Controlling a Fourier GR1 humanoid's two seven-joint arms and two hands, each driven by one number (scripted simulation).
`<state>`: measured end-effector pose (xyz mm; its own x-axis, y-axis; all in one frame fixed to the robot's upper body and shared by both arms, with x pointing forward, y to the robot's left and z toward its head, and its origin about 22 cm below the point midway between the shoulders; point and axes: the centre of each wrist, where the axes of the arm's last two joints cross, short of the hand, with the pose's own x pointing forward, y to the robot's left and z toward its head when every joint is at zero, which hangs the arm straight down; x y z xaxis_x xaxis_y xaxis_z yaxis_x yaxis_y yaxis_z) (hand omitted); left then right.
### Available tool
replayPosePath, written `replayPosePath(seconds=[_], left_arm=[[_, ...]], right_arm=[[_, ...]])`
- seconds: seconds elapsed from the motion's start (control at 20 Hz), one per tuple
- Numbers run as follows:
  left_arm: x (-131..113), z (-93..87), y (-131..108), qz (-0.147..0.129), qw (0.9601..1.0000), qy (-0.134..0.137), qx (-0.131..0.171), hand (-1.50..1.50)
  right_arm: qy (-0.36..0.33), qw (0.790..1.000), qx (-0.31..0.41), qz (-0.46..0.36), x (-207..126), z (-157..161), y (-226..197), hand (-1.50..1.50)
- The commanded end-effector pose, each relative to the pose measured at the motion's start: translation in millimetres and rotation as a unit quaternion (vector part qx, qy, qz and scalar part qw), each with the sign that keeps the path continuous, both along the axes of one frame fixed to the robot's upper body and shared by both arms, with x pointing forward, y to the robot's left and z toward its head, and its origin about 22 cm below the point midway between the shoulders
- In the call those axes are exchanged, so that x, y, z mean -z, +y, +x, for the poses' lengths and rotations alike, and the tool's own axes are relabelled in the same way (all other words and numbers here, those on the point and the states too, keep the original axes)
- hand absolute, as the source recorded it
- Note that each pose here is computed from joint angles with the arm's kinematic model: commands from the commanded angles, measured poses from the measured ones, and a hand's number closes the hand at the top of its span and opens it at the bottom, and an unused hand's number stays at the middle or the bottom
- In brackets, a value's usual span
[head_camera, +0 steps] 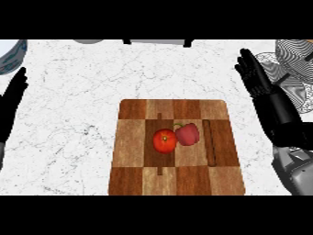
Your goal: Pick the bell pepper from the cutting board and place it in the tiered basket
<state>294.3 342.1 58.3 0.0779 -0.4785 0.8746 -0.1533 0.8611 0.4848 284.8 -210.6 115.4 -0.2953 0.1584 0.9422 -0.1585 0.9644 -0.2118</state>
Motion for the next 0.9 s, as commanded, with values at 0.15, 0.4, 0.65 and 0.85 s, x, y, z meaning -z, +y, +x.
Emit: replayPosePath(seconds=[0.15, 0.4, 0.65, 0.85], left_arm=[[30.6, -19.4, -3.0, -0.016, 0.9994, -0.03, -0.002, 0.0], [18.8, -10.4, -24.0, -0.037, 0.9992, -0.017, -0.001, 0.0], [18.3, -17.5, -25.8, -0.034, 0.9993, -0.006, 0.016, 0.0], [36.1, -19.6, -42.5, -0.047, 0.9988, -0.005, 0.014, 0.0]], right_arm=[[-0.019, 0.999, 0.019, 0.044, 10.0, -13.2, 32.8, 1.5], [0.053, 0.949, 0.308, -0.047, 74.2, -16.3, -37.5, -1.5], [0.006, 0.936, 0.35, -0.033, 77.2, -71.5, 7.3, -1.5], [0.046, 0.947, 0.296, -0.116, 46.2, -96.9, 7.8, -1.5]])
